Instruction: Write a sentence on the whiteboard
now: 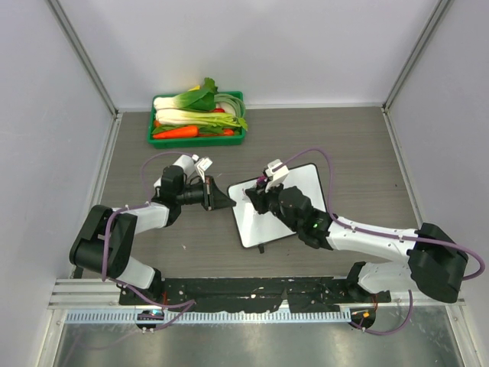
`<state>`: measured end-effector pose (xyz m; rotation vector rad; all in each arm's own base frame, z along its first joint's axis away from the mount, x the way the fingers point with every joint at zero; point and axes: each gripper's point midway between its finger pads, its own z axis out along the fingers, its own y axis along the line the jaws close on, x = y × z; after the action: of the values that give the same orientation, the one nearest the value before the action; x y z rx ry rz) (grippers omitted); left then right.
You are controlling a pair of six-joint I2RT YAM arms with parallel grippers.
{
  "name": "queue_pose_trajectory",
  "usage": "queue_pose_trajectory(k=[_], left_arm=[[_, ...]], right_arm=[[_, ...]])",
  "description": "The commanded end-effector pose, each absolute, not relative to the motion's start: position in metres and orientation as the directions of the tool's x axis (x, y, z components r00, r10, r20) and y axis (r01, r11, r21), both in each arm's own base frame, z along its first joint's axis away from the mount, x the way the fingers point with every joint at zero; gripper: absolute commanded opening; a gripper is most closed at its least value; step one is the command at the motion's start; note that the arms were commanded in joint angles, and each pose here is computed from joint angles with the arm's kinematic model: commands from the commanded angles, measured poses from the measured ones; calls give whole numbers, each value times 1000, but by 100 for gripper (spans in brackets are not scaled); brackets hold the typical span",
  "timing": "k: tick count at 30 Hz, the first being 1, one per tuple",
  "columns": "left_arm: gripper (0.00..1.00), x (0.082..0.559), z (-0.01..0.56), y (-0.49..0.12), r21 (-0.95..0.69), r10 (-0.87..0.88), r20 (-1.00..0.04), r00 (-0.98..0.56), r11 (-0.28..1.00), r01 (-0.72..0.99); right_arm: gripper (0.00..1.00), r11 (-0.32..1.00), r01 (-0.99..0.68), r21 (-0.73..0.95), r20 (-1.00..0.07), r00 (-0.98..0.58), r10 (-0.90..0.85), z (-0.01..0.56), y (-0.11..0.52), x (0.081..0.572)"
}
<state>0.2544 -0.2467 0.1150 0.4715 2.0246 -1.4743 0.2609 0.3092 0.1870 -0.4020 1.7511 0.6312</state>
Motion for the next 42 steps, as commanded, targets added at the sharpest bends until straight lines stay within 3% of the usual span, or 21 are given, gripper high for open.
queue_pose_trajectory(k=[1,10,19,24,42], left_arm=[[0,250,100,-245,-724,-25,-645,-764,341,600],[0,249,100,-245,-724,-25,-644,-764,343,599],[0,250,101,-245,-721,-26,-649,-761,343,603],[0,249,100,-245,-721,-24,-648,-762,344,602],[0,250,100,-245,-723,-25,-645,-764,343,600]], right_arm=[[2,789,-565,243,-960,-257,112,199,316,266],[1,768,-574,284,-956,-227,184,226,313,263],[1,650,-661,373,-927,-244,284,263,306,253],[1,572,-682,455,-889,-307,340,259,285,266],[1,608,-639,472,-881,-364,301,220,282,278]])
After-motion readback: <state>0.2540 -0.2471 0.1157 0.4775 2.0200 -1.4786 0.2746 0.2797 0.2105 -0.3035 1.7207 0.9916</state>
